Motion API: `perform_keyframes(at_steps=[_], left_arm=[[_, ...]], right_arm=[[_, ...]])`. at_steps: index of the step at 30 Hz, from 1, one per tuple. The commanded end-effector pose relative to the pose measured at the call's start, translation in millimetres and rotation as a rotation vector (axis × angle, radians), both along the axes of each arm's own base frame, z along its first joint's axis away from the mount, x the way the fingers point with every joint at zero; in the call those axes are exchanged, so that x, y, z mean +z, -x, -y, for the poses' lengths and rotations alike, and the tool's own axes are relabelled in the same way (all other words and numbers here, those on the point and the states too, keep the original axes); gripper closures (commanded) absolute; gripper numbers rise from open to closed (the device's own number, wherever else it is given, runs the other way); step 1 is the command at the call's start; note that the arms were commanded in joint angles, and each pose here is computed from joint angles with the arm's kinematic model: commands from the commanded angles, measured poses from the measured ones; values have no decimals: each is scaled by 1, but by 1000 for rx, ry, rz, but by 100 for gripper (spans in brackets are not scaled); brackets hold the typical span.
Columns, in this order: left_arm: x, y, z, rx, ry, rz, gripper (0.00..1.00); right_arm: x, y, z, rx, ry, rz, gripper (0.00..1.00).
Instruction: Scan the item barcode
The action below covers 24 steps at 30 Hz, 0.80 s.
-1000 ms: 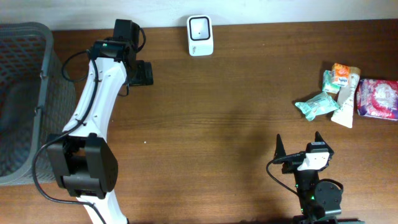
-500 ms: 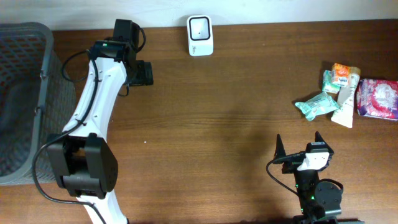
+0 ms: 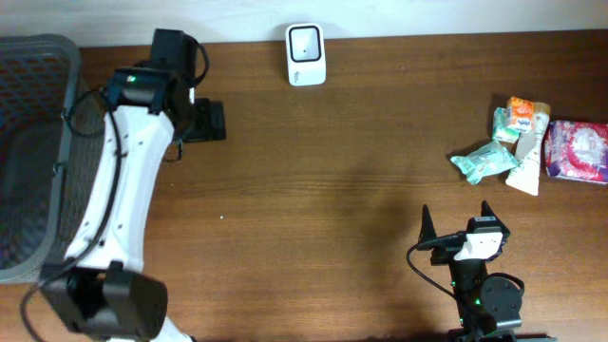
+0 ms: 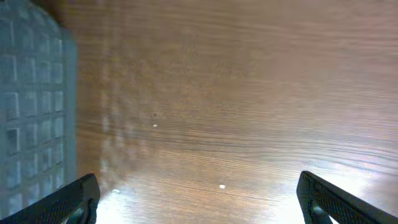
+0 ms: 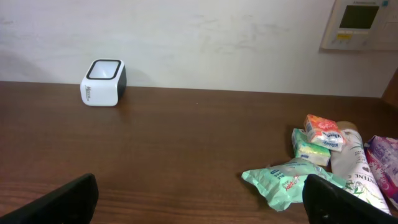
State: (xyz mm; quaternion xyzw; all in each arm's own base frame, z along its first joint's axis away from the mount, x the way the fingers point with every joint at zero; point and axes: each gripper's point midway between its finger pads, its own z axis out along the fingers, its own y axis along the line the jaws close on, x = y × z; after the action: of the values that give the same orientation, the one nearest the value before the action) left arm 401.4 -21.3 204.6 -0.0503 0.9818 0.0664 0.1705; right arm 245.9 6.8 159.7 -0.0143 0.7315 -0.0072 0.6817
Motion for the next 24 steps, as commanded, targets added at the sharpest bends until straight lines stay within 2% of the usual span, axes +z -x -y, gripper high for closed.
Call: perform_keyframes(at_steps=[1, 2, 3, 5, 8, 10, 12, 14, 16, 19, 24], left_arm=[[24, 12, 12, -22, 88, 123, 1], [20, 14, 12, -23, 91, 140, 1], [-4, 30, 14, -43, 117, 187, 1], [-22, 49, 12, -66, 121, 269, 1], [-42, 103, 4, -87, 125, 417, 1], [-40, 139, -1, -90, 132, 517, 1], [-21, 160, -5, -99, 136, 616, 1], [-13, 168, -5, -125, 120, 653, 1], [-31, 162, -5, -137, 112, 662, 1], [-46, 158, -3, -144, 119, 756, 1], [-50, 156, -2, -157, 144, 1005, 1]], right_arm=[[-4, 0, 0, -1, -4, -7, 1], [-4, 0, 0, -1, -4, -7, 1], [-4, 0, 0, -1, -4, -7, 1], [-4, 0, 0, -1, -3, -7, 1], [-4, 0, 0, -1, -4, -7, 2], [-4, 0, 0, -1, -4, -7, 1], [-4, 0, 0, -1, -4, -7, 1], [-4, 0, 0, -1, -4, -7, 1], [-4, 0, 0, -1, -4, -7, 1], [-4, 0, 0, -1, -3, -7, 1], [-4, 0, 0, -1, -4, -7, 1]])
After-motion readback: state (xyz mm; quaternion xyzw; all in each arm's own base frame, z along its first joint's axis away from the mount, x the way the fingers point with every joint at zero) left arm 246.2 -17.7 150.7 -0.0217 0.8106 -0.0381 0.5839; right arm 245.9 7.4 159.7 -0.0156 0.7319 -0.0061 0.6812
